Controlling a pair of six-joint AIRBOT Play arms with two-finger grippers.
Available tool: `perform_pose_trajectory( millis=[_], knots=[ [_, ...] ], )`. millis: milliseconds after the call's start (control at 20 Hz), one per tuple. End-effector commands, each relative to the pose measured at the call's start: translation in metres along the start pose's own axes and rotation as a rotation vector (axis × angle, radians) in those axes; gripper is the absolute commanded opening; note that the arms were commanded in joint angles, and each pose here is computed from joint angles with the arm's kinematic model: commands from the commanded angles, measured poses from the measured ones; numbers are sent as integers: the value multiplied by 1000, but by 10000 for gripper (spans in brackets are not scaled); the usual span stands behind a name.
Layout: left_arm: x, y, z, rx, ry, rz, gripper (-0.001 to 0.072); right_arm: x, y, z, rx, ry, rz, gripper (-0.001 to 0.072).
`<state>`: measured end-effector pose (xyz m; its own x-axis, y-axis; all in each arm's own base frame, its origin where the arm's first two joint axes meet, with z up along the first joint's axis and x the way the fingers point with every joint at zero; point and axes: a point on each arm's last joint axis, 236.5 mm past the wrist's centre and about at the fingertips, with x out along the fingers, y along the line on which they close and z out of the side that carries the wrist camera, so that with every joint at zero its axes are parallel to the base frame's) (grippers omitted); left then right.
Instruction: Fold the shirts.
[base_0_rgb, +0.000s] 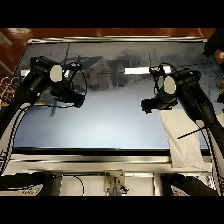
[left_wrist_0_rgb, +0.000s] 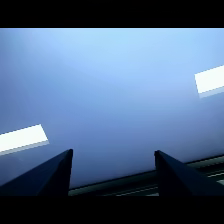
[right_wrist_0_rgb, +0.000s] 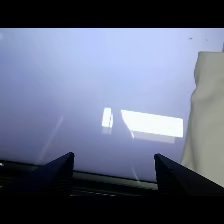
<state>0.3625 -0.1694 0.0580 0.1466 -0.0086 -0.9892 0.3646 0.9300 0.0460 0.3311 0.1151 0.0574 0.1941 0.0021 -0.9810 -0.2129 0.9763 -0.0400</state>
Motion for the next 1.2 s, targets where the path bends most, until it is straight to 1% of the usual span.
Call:
perform_pose_trajectory(
  millis=[0,700,850,900,950,1000,1050,1150],
  knots=[
    [0,0,0,0,-1,0,612,0,0,0,1,1,-2,622],
    [1,-1,1,0,1,-1,612,0,0,0,1,1,-2,622],
    [3,-14,-1,-2,14,-57,612,0,0,0,1,1,-2,622],
    [2,-19,-1,-39,16,-79,612,0,0,0,1,1,-2,622],
    [2,-19,-1,-133,14,-78,612,0,0,0,0,1,-3,622],
    [-1,-18,3,-264,0,-80,612,0,0,0,1,1,-2,622],
    [-5,-20,6,-310,-24,-83,612,0,0,0,1,1,-2,622],
    [-17,-14,9,-317,-80,-30,612,0,0,0,0,1,-3,622]
  ],
)
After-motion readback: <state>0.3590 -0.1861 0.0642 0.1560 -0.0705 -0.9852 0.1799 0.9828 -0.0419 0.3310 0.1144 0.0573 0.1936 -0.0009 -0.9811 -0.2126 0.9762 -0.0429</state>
